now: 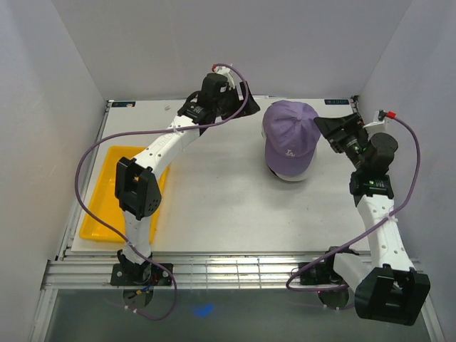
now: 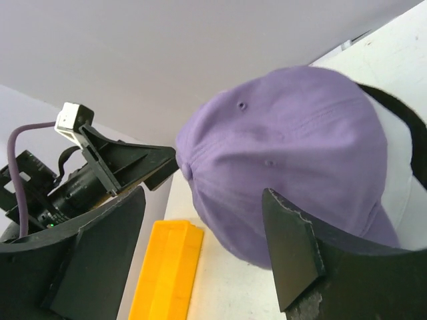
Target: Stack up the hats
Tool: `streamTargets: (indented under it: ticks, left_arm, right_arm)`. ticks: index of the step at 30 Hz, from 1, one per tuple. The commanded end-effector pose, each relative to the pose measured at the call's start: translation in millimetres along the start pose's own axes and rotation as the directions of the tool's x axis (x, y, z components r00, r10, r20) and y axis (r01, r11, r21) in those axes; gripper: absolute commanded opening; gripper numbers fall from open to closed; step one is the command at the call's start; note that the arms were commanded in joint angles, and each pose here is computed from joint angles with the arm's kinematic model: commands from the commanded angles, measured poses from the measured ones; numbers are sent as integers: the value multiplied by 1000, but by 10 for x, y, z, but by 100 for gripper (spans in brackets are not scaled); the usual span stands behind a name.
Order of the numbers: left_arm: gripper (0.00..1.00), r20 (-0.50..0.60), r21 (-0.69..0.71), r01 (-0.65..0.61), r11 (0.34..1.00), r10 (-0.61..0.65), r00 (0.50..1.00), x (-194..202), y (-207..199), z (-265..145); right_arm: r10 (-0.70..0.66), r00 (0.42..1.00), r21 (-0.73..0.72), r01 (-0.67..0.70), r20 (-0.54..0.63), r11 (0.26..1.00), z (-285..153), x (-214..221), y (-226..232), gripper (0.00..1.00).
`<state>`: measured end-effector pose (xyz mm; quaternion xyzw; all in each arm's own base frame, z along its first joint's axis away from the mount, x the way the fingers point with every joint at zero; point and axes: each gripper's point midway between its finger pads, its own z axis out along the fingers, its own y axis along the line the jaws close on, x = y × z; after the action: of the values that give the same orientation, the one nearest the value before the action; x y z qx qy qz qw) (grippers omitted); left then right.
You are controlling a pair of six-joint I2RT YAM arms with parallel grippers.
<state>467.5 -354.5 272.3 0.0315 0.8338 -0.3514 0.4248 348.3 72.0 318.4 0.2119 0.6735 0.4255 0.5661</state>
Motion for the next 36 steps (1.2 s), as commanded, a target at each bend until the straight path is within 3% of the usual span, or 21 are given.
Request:
streamTargets:
  ticks: [1, 9, 19, 30, 36]
  left_arm:
    - [86, 118, 62, -6, 998, -1, 993, -424, -223, -34]
    - [87, 144, 113, -1, 994, -15, 989, -420, -218, 290]
    - [87, 97, 187, 16, 982, -34, 995, -174, -193, 511]
    - [86, 111, 198, 10, 980, -32, 993, -166, -193, 505]
    - [86, 123, 200, -13, 980, -12, 992, -217, -225, 454]
  right_arm:
    - [-56, 997, 18, 57, -51, 998, 105, -122, -21, 77]
    - [-67, 992, 6, 68, -110, 998, 517, -534, -156, 78]
    - [-69, 958, 27, 79, -278, 996, 827, -297, -638, 75]
    - [-82, 941, 31, 97, -327, 995, 941, -160, -818, 70]
    - [-87, 940, 38, 105, -330, 994, 971, -166, -828, 59]
